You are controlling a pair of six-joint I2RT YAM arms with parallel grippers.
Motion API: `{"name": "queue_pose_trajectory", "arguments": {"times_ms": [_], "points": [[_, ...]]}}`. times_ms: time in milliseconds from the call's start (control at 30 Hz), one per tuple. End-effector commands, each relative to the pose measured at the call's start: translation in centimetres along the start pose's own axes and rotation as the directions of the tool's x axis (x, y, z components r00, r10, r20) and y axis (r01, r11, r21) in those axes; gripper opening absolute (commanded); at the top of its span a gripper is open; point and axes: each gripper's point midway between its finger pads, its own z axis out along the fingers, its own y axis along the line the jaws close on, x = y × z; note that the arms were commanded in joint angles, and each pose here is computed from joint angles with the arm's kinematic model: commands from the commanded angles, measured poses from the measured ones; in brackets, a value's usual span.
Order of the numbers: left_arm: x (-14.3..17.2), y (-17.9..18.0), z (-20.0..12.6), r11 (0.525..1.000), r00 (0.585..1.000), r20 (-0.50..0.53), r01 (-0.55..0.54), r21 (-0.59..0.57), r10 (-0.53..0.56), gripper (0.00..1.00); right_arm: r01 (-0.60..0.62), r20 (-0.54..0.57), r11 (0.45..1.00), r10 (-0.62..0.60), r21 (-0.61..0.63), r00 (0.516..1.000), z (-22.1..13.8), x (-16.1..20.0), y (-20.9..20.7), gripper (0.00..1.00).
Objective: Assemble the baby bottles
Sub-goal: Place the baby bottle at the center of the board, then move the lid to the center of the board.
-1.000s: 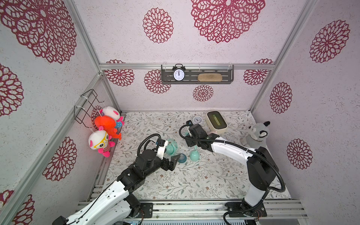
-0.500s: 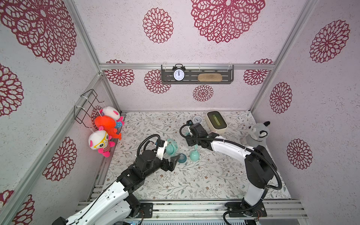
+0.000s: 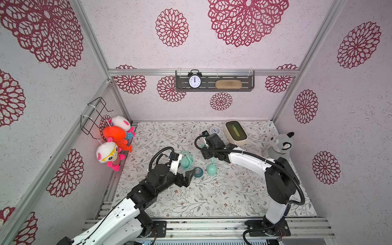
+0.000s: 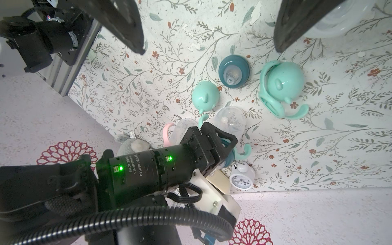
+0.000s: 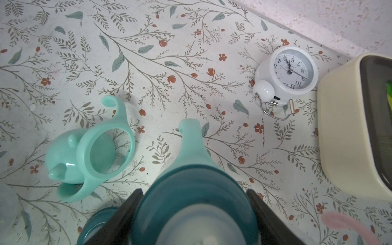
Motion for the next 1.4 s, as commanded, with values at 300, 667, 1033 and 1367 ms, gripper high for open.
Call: {"name": "queue_pose_trajectory", "arguments": {"times_ms": [300, 667, 1033, 1367], "points": [[-0.2, 0.3, 0.3, 1.000, 1.000, 0.026, 0.016, -0.001, -0.016, 0.98, 0.041, 0.063, 0.999, -0.040, -0.017, 0.997, -2.3, -3.6, 0.6, 0.89], [0.2, 0.6, 0.6, 1.000, 1.000, 0.017, 0.009, -0.016, -0.008, 0.98, 0.053, 0.070, 0.998, -0.051, -0.030, 0.996, -7.0, -2.0, 1.7, 0.96], [0.0, 0.4, 1.2, 1.000, 1.000, 0.012, 0.002, -0.010, -0.002, 0.98, 0.022, 0.039, 0.999, -0.020, -0.046, 0.999, -9.5, 2.5, 2.2, 0.95], [-0.2, 0.1, 1.5, 1.000, 1.000, 0.005, -0.001, 0.001, 0.001, 0.98, -0.017, 0.041, 0.998, 0.020, -0.068, 0.999, -7.9, 6.8, 2.4, 0.92]]}}
